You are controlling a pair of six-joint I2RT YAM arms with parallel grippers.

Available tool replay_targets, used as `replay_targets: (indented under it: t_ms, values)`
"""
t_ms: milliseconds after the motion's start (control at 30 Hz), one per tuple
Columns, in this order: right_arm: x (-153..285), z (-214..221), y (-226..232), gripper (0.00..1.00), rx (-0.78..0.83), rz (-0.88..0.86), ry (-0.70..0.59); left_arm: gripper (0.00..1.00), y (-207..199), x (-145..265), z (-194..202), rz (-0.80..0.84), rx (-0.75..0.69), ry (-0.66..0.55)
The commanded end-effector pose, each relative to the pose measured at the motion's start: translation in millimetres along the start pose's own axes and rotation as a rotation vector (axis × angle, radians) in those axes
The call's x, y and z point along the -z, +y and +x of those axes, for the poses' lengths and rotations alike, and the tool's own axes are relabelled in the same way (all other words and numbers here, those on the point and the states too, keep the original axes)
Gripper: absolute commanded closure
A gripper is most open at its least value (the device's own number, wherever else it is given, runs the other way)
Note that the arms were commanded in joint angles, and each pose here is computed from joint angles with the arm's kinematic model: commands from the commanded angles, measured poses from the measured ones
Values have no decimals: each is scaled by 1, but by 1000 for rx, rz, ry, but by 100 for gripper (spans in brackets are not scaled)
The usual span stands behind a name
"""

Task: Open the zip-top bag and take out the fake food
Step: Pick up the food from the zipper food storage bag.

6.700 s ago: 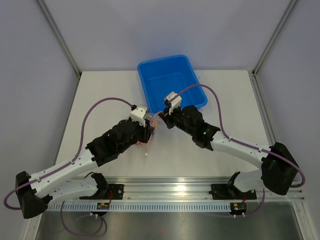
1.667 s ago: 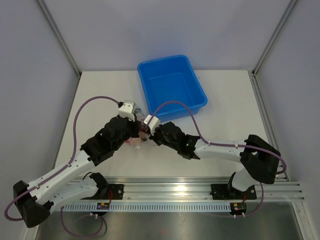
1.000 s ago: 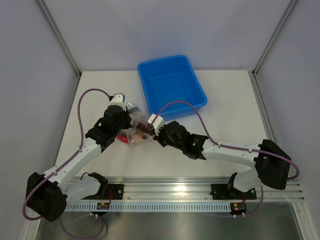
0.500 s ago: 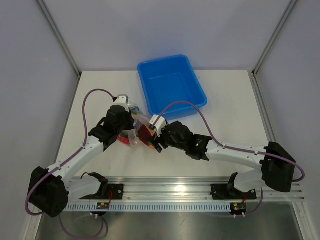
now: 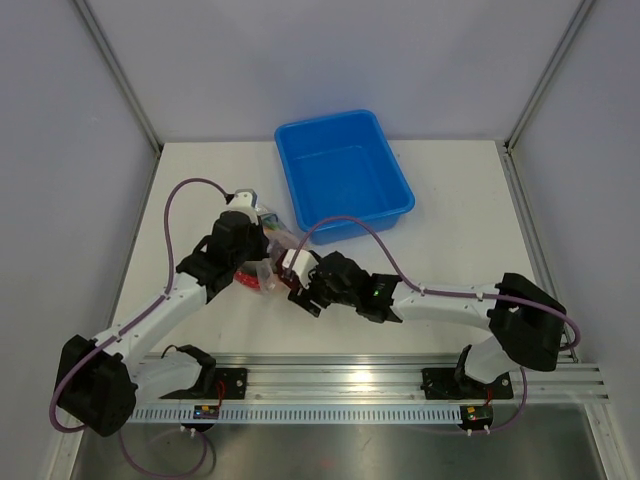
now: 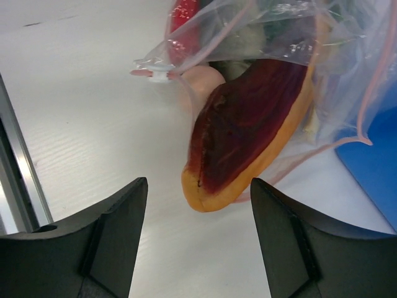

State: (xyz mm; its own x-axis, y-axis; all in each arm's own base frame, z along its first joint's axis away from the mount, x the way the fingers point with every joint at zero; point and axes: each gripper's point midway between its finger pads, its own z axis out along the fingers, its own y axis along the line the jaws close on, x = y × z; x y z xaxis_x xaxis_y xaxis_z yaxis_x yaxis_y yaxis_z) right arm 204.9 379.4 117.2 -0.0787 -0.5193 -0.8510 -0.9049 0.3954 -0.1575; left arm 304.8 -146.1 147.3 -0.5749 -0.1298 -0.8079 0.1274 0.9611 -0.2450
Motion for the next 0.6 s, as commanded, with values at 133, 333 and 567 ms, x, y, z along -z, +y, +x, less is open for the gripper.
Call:
replay_targets:
  t_ms: [133, 333, 567]
  values:
    - [-12, -14, 7, 26, 105, 5, -13, 100, -6, 6, -17, 37, 13, -73]
    - [-28, 1, -3, 24, 121, 62, 65, 100, -6, 8, -19, 39, 15, -80]
    - [-35, 4, -13, 67, 116, 127, 115, 100, -5, 5, -16, 35, 15, -71]
